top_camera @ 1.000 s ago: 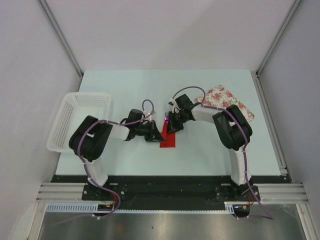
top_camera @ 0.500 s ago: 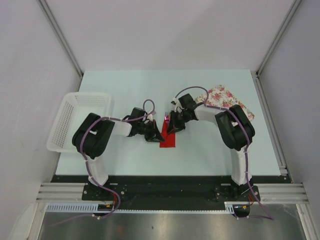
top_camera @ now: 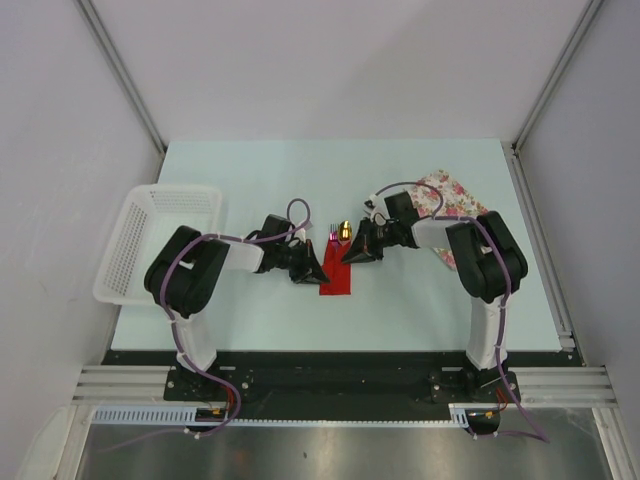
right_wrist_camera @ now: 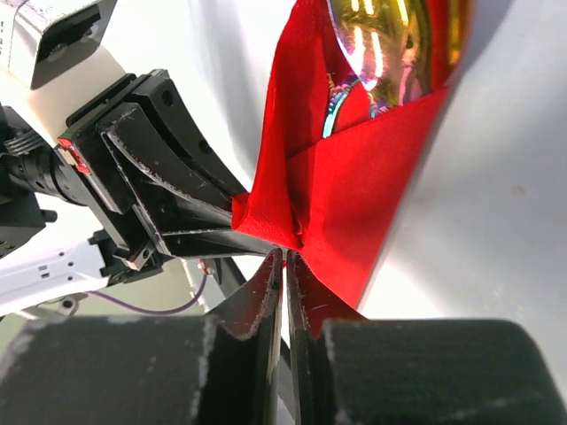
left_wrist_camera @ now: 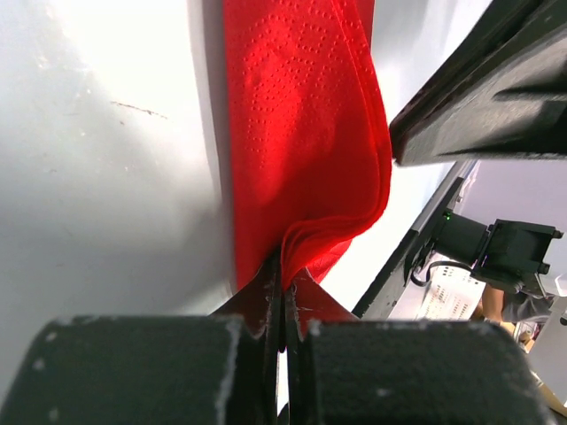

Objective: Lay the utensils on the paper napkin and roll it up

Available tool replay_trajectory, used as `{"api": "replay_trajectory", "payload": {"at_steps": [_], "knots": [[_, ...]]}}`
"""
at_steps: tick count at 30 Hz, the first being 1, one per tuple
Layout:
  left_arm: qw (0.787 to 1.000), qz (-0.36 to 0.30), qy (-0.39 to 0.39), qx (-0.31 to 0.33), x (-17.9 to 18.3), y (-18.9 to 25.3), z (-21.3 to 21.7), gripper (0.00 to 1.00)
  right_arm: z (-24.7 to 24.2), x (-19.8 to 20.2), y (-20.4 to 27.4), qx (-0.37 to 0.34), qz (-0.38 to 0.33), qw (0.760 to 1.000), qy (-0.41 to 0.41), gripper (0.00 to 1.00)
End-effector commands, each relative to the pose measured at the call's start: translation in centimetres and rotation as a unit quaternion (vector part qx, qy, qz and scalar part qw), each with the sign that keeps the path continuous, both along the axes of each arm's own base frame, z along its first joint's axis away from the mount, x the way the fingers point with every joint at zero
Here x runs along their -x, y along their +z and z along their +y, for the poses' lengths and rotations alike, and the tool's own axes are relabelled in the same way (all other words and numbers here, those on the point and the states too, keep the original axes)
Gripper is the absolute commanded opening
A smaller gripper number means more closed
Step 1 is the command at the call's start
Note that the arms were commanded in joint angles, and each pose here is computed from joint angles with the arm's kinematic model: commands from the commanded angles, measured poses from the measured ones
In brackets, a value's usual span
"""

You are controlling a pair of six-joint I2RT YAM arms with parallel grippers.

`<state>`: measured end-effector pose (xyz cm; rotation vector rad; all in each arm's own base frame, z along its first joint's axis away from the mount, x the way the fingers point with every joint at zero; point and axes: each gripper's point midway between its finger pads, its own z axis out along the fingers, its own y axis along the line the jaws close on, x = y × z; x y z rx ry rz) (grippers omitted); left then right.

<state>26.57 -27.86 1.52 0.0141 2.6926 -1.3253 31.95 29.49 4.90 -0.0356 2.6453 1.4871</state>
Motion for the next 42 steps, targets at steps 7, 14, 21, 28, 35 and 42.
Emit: {"api": "replay_trajectory", "payload": {"at_steps": [7,14,21,28,35,42], "knots": [[0.999,-0.019,0.005,-0.040,-0.5,-1.8,0.8,0.00,1.2,-0.3,-1.3,-0.031,0.002,0.999,0.009,0.07],[0.999,-0.021,0.001,-0.027,-0.5,-1.5,0.5,0.00,1.1,0.6,-4.3,-0.018,0.035,0.999,0.009,0.07],[0.998,-0.052,0.002,0.024,-1.3,2.3,-0.9,0.00,0.7,0.7,-5.8,0.008,0.043,0.999,-0.001,0.06],[0.994,-0.085,-0.030,0.062,-1.4,6.7,-3.7,0.01,0.5,1.0,-7.3,0.038,0.051,0.998,-0.007,0.03],[0.996,-0.057,-0.052,0.052,-0.3,3.9,-4.9,0.00,0.2,0.9,-7.4,0.048,0.050,0.998,-0.011,0.02],[0.995,-0.054,-0.078,0.041,0.3,1.3,-5.9,0.00,0.3,1.0,-6.7,0.043,0.046,0.998,-0.005,0.03]]}}
